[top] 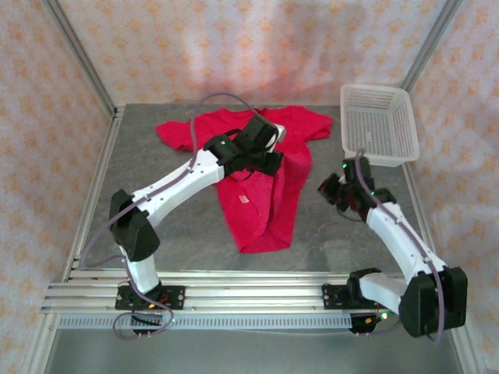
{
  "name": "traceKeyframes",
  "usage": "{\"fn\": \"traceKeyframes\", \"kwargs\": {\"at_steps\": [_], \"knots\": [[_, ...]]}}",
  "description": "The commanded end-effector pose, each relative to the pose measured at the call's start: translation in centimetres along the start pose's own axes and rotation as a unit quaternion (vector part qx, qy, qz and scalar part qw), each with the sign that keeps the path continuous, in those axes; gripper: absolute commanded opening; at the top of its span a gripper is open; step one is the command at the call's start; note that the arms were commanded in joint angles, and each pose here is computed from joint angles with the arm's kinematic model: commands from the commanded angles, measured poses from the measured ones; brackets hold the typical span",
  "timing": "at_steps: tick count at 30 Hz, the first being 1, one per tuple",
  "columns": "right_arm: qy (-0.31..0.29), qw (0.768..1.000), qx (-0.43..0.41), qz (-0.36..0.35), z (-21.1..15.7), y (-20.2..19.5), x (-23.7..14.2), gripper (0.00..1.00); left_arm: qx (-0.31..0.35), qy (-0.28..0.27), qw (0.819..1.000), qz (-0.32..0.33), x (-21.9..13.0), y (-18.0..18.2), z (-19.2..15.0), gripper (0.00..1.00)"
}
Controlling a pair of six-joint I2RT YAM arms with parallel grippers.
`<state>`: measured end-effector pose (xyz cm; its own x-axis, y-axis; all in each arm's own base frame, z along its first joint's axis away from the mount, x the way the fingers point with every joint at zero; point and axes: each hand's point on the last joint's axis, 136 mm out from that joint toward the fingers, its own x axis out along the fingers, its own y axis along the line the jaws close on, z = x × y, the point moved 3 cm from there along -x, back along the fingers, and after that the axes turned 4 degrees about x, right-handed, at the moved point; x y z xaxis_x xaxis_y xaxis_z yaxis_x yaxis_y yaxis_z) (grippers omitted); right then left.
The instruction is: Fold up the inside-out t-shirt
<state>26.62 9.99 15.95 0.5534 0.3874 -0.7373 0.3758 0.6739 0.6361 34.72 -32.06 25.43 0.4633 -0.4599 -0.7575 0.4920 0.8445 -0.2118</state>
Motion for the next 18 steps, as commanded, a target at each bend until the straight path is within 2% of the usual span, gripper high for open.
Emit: {"fn": "traceKeyframes", "kwargs": {"at_steps": [1, 7, 13, 15, 18], "knots": [[0.019, 0.994, -0.031, 0.103, -3.1, 3.2, 0.0, 0.08, -0.035, 0.030, 0.999, -0.004, -0.1, 0.8, -0.3, 0.00], [0.055, 0.984, -0.056, 0.162, -9.5, 5.1, 1.7, 0.12, -0.042, 0.037, 0.998, 0.000, -0.1, 1.2, 0.3, 0.00], [0.078, 0.975, -0.042, 0.204, -12.4, 8.9, 5.0, 0.09, -0.045, 0.034, 0.998, 0.001, -0.6, 1.3, 0.7, 0.00], [0.068, 0.978, -0.024, 0.194, -12.3, 9.4, 6.3, 0.05, -0.046, 0.035, 0.998, 0.002, -0.9, 1.3, 0.8, 0.00], [0.005, 0.986, 0.013, 0.167, -10.5, 8.4, 7.8, 0.06, -0.045, 0.033, 0.998, 0.005, -1.3, 1.4, 1.0, 0.00]]}}
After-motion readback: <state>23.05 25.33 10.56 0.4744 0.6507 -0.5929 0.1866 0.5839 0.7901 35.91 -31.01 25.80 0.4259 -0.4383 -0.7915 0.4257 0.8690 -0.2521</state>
